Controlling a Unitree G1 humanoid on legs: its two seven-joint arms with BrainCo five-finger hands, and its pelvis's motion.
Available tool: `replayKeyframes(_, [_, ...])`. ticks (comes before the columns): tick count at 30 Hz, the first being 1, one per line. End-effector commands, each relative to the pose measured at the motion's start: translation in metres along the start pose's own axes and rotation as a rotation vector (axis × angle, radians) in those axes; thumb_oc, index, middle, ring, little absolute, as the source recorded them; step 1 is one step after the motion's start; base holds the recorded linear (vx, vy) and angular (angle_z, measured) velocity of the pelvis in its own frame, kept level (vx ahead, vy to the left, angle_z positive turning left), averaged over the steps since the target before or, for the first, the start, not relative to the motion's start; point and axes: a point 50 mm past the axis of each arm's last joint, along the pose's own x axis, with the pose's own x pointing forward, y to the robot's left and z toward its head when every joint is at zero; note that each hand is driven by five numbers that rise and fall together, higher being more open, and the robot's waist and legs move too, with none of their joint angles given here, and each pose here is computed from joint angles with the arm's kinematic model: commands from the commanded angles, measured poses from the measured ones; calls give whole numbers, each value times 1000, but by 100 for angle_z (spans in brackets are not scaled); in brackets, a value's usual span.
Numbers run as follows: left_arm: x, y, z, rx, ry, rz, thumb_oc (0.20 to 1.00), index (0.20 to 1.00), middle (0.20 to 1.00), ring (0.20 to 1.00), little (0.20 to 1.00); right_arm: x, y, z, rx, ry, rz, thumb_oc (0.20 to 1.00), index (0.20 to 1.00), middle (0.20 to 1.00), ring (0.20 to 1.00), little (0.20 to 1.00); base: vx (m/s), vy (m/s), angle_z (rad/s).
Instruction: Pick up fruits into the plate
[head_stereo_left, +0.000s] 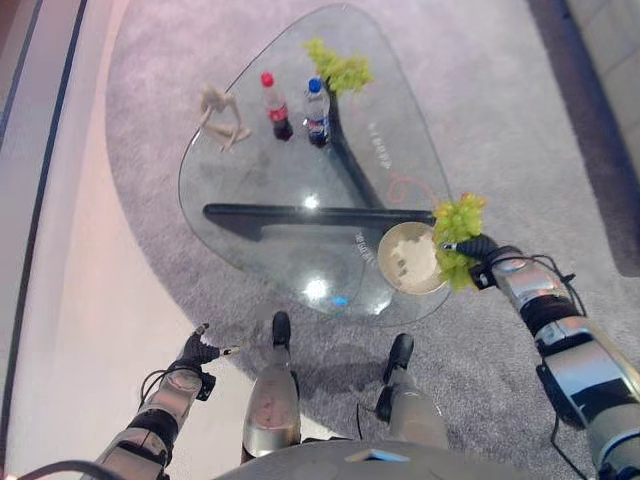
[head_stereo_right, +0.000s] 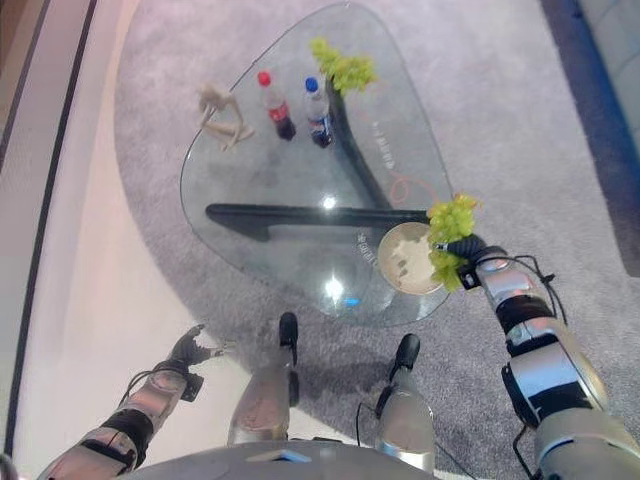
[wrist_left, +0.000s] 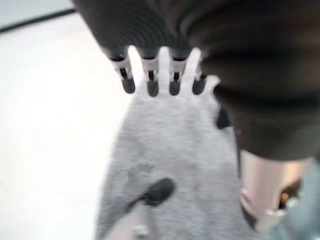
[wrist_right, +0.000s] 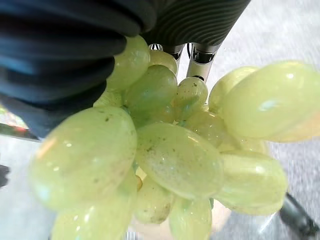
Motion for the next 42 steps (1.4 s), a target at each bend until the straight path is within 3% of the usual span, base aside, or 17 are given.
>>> replayKeyframes(1, [3, 2, 5, 30, -20, 13, 1000, 1000, 1000, 1000, 1000, -7, -42, 46, -152, -152, -180, 200, 200, 200, 200, 200, -75, 3, 13])
replayKeyframes(10, [6, 11, 14, 13, -46, 69, 1000, 1000, 1000, 1000, 1000, -14, -44, 83, -339, -251, -293, 200, 200, 200, 200, 200, -45, -11, 13])
replayKeyframes(19, [9, 14, 50, -5, -140, 117, 1000, 1000, 1000, 1000, 1000, -9, -71, 31, -238, 122, -404, 200, 200, 200, 200, 200, -8, -1, 11])
replayKeyframes(25, [5, 4, 39, 18, -109, 105, 1000, 1000, 1000, 1000, 1000, -15, -89, 18, -133, 145, -536, 200, 200, 200, 200, 200, 28, 45, 4])
replayKeyframes(32, [5, -2, 33, 8, -72, 104, 1000, 1000, 1000, 1000, 1000, -15, -89, 9, -286, 134, -522, 200, 200, 200, 200, 200, 9, 52, -7])
replayKeyframes(33, [5, -3, 35, 3, -81, 105, 1000, 1000, 1000, 1000, 1000, -15, -89, 9, -304, 143, -521, 382, 382, 382, 382, 382, 0, 0, 0])
replayKeyframes(34, [5, -5, 37, 0, -85, 100, 1000, 1000, 1000, 1000, 1000, -16, -91, 8, -314, 157, -518, 1000, 1000, 1000, 1000, 1000, 0, 0, 0])
replayKeyframes(42, [4, -9, 41, 36, -87, 64, 1000, 1000, 1000, 1000, 1000, -16, -91, 3, -369, 204, -531, 1000, 1000, 1000, 1000, 1000, -7, -8, -2])
